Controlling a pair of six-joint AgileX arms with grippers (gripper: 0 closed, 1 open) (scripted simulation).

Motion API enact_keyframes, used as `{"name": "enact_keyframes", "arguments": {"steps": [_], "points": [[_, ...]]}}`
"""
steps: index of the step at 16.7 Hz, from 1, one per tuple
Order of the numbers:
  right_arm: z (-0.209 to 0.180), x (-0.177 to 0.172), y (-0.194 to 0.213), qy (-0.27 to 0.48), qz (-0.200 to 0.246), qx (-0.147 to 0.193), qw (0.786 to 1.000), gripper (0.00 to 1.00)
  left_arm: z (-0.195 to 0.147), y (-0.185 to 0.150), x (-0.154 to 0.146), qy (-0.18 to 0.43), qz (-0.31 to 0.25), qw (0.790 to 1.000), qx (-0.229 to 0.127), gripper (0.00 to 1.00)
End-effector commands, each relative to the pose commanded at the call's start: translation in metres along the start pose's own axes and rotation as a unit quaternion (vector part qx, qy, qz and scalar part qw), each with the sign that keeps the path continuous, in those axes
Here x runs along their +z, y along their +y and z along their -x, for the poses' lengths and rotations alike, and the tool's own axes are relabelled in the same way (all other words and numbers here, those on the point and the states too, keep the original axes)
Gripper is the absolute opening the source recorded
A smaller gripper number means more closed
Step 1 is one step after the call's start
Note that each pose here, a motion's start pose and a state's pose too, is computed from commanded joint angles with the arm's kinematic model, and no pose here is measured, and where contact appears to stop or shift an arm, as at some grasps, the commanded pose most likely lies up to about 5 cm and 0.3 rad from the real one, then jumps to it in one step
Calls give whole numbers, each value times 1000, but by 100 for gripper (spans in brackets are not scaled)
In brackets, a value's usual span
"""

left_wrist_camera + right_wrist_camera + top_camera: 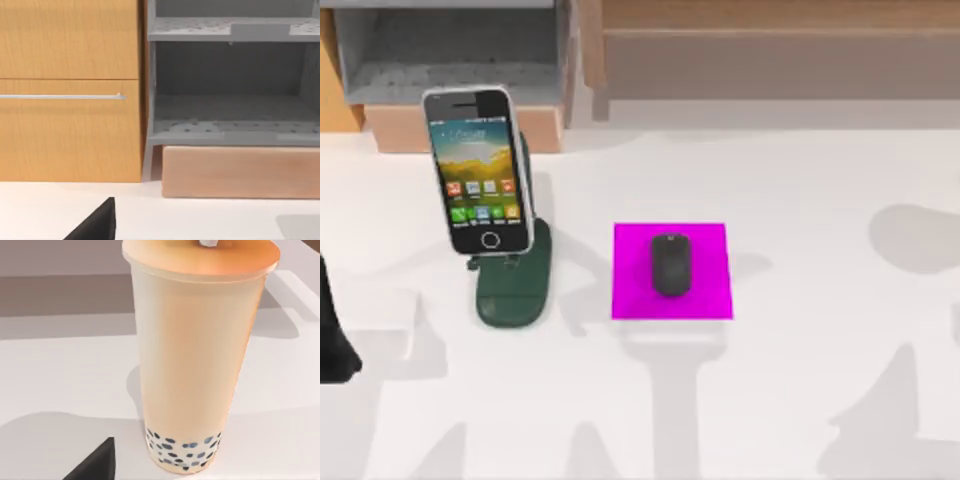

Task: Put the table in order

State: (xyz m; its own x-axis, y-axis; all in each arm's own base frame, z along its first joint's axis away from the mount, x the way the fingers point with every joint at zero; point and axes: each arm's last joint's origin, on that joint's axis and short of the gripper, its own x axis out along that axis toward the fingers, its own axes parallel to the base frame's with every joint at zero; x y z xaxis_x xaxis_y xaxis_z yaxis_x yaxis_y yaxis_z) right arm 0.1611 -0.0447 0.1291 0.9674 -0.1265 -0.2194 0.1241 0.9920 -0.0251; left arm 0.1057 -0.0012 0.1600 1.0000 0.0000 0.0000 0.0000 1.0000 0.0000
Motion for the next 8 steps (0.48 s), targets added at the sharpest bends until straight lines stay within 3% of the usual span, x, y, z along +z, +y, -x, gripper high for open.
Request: {"name": "enact_keyframes", "arguments": {"steps": [8], "points": [[-54, -27, -13, 39, -12, 12, 999, 100, 0, 0, 0, 0, 0, 1000, 0, 100]]}}
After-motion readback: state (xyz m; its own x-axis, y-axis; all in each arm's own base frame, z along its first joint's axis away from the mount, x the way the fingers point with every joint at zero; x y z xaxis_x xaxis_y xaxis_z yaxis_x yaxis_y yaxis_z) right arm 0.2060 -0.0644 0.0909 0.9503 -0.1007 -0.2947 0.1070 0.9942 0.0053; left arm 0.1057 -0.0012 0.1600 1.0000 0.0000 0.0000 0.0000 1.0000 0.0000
